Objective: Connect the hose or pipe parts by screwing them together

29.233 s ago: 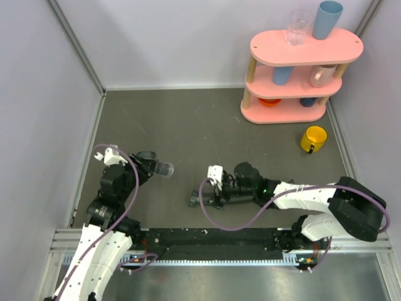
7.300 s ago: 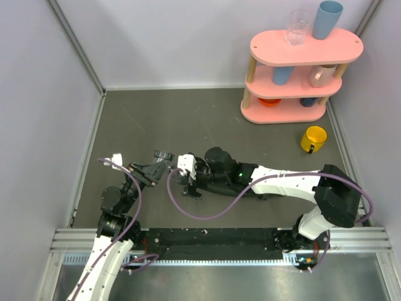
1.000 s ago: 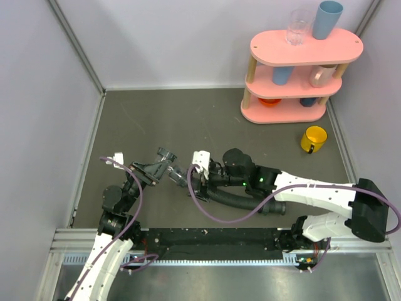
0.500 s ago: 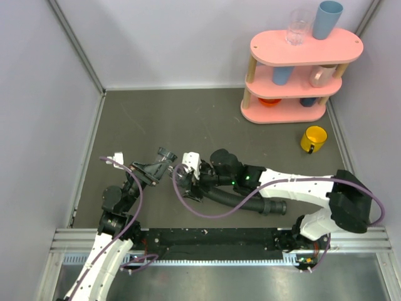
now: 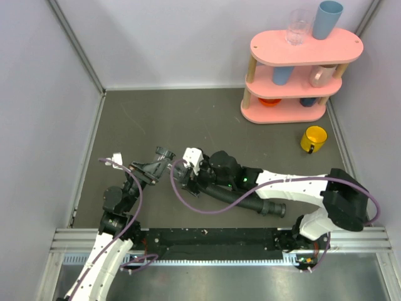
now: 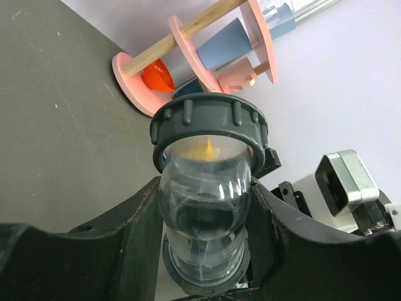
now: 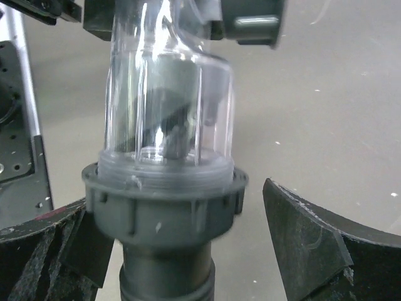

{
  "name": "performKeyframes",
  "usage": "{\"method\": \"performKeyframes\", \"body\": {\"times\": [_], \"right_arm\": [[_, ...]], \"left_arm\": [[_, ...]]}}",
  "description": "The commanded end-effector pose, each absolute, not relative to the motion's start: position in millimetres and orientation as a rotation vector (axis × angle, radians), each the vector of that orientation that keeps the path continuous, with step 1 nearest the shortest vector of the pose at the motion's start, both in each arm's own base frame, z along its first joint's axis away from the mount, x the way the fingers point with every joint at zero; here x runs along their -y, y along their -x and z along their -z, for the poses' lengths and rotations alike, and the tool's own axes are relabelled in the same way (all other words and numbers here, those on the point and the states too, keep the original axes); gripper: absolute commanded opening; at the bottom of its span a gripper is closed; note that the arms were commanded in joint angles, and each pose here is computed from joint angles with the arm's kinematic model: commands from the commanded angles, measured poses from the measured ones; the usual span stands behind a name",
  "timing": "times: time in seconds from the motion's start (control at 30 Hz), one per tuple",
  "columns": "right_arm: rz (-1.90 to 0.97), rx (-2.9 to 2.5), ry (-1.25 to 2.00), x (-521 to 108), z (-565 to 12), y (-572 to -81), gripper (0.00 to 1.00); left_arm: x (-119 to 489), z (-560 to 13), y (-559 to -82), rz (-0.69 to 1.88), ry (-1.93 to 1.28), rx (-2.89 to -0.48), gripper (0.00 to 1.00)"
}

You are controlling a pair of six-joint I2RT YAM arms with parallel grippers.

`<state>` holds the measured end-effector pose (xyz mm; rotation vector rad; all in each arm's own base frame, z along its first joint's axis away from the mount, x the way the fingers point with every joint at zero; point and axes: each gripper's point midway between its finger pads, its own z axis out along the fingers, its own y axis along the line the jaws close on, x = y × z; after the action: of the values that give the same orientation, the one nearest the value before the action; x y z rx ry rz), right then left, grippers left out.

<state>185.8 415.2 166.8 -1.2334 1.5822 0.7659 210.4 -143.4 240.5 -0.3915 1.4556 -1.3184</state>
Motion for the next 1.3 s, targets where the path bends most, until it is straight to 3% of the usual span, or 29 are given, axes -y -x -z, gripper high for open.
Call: {"method": "performKeyframes", "body": {"times": [0.0, 0.17, 0.53, 0.7, 0.83, 1.03, 1.27], "right_arm": [[-0.670, -1.477, 1.021, -397.7, -217.7, -208.0, 0.90], [-0.678, -1.424, 0.975, -393.6, -236.7, -209.0, 0.79], [-0.580, -1.420, 0.859, -373.9, -250.2, -233.4, 0.63], [-0.491, -1.443, 0.828, -357.8, -248.2, -248.9, 0.50], [-0.520, -1.426, 0.812, -349.7, -256.6, -251.5, 0.50], [-0.500, -1.420, 0.829, -348.5, -260.9, -256.8, 0.63], [-0.477, -1.427, 0.870, -355.9, -258.9, -262.0, 0.64]], "left_arm": [[137.8, -260.7, -213.8, 1.351, 0.422, -1.347, 0.00], [139.1, -258.4, -220.1, 1.345, 0.444, -1.345, 0.00], [158.7, -243.1, -223.7, 1.349, 0.445, -1.388, 0.00], [160.4, -243.2, -223.6, 1.349, 0.439, -1.386, 0.00], [160.5, -238.1, -224.3, 1.339, 0.442, -1.399, 0.00], [161.9, -236.0, -222.7, 1.349, 0.440, -1.402, 0.00], [163.3, -236.7, -220.0, 1.360, 0.428, -1.399, 0.00]]}}
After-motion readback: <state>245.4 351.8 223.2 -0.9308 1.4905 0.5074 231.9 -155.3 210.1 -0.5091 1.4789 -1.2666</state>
